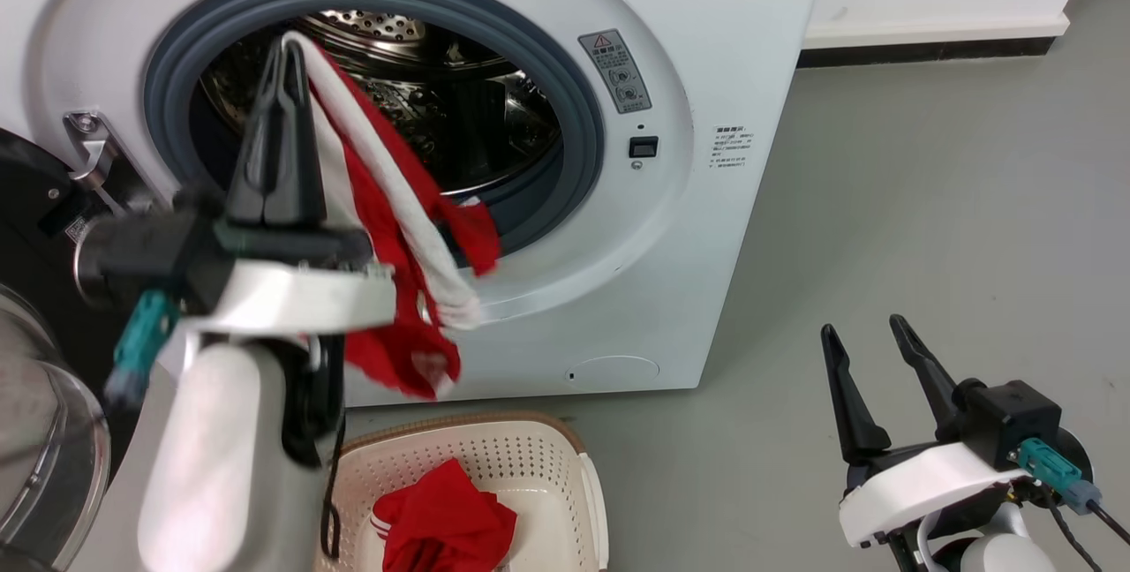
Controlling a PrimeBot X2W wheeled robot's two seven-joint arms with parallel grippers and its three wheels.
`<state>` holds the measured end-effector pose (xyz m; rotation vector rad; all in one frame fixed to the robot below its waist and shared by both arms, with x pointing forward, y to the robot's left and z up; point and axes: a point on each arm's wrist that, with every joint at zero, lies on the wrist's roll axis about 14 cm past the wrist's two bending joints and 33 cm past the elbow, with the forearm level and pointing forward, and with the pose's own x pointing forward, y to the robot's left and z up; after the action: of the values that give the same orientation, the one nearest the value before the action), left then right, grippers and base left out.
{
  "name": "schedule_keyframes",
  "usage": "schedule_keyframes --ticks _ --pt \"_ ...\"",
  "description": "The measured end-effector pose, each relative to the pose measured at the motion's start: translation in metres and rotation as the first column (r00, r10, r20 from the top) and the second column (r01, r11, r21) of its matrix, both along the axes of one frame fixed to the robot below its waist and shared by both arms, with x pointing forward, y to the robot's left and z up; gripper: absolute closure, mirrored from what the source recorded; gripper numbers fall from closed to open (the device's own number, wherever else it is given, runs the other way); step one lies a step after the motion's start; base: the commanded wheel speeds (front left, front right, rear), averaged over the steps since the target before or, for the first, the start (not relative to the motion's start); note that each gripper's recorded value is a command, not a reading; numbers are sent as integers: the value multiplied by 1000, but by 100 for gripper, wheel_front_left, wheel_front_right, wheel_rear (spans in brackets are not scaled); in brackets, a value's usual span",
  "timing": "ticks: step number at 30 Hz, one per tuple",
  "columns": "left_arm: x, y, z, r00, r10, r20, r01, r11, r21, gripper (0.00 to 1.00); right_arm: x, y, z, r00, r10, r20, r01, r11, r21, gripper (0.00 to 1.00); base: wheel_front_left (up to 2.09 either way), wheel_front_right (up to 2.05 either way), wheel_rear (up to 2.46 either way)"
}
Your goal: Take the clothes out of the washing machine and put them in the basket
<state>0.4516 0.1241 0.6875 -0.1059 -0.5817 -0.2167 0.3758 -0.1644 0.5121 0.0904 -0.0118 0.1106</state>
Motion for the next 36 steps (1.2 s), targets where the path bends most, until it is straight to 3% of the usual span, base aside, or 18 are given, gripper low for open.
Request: schedule_keyframes --ticks 4,8,11,18,27,34,36 --pt "-19 -2 -12 1000 -2 -30 1 1000 -21 100 0 0 -1 1000 -1 -4 1 1000 1 0 0 0 0" --pt "-27 -6 -64 979 -17 -202 8 999 -43 100 1 -2 -6 1000 -7 -19 7 1000 1 0 0 0 0" --pt "-35 -15 -117 934 -40 -356 25 999 -48 100 4 0 -11 1000 -1 -31 1 1000 3 0 0 0 0" --pt "-57 -25 -229 763 -67 -643 13 996 -88 100 14 6 -19 998 19 -53 -19 1000 4 0 0 0 0" --pt "-63 -40 -317 568 -96 -817 60 995 -76 100 35 16 -36 995 48 -88 -47 999 8 0 0 0 0" --pt "-70 -44 -396 329 -90 -940 85 994 -65 100 56 22 -61 988 70 -137 -69 998 10 0 0 0 0" --pt "-63 -42 -410 289 -79 -954 74 995 -60 100 62 22 -71 986 69 -154 -68 998 10 0 0 0 0"
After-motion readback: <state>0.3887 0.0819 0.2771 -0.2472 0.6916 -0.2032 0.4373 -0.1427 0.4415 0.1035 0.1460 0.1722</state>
